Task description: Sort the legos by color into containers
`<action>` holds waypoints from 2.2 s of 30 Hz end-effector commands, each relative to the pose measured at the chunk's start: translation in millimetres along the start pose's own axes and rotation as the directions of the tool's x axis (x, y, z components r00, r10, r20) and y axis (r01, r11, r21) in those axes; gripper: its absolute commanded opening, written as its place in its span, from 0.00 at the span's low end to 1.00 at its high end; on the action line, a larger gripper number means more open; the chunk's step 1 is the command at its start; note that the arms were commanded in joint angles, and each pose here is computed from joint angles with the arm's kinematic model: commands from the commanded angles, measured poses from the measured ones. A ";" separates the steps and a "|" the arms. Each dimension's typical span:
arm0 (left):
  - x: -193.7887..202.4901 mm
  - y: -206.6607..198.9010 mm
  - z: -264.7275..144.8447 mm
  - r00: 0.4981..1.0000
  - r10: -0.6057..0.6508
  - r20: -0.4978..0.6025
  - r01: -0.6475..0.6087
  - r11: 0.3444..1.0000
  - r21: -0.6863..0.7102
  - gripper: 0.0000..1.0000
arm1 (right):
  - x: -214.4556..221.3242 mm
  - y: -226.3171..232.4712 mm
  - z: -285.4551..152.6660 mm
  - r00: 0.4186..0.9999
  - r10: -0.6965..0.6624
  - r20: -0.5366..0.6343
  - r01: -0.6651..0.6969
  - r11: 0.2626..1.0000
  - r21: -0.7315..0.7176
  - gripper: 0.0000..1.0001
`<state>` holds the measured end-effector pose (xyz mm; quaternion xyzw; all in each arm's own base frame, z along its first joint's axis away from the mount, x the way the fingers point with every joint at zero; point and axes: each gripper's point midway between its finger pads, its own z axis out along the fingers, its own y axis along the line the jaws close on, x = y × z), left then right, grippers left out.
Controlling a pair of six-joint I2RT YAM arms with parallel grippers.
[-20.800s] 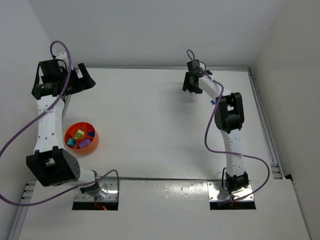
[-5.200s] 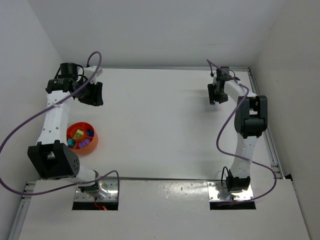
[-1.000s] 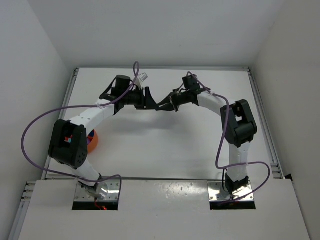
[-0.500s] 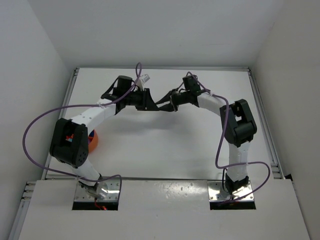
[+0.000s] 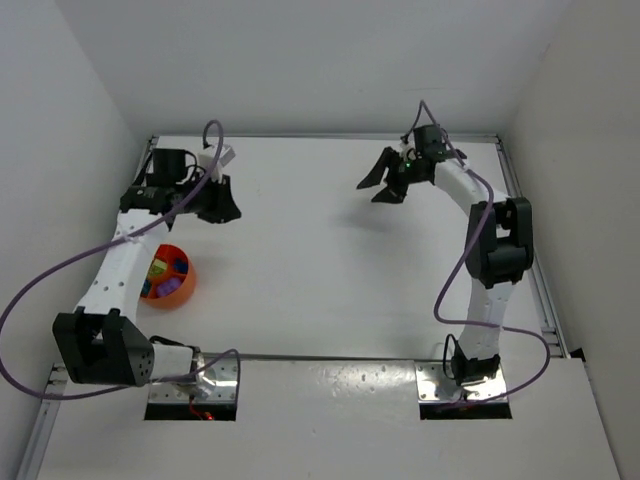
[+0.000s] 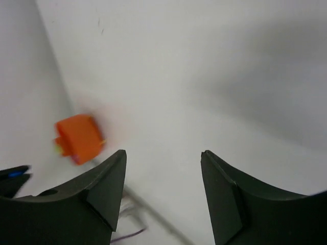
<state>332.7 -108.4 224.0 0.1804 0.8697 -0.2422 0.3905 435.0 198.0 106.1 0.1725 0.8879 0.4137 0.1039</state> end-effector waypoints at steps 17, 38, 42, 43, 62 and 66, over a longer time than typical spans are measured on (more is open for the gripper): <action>143.4 133.2 -97.2 0.833 -0.011 -0.553 -0.201 0.925 -0.322 0.01 | -47.1 4.5 -52.6 0.780 -0.615 0.112 0.547 0.759 0.354 0.63; 129.5 162.3 -78.2 0.844 -0.008 -0.536 -0.212 0.914 -0.346 0.47 | -48.1 1.5 -55.6 0.769 -0.630 0.108 0.555 0.743 0.374 0.67; 125.7 159.2 -77.2 0.851 -0.002 -0.524 -0.204 0.920 -0.334 0.52 | -47.3 0.3 -57.7 0.769 -0.630 0.110 0.553 0.741 0.382 0.67; 118.3 157.7 -77.8 0.860 0.008 -0.510 -0.204 0.922 -0.329 0.52 | -47.5 0.1 -57.8 0.764 -0.637 0.106 0.560 0.735 0.383 0.67; -21.7 173.9 -86.4 0.997 -0.082 0.018 0.081 0.888 -0.454 0.99 | -112.4 -69.8 -161.7 0.589 -0.808 0.017 0.611 0.459 0.645 0.85; -19.6 185.7 -83.8 0.996 -0.078 0.040 0.087 0.873 -0.479 0.99 | -119.6 -88.1 -178.0 0.621 -0.783 0.039 0.571 0.485 0.662 0.96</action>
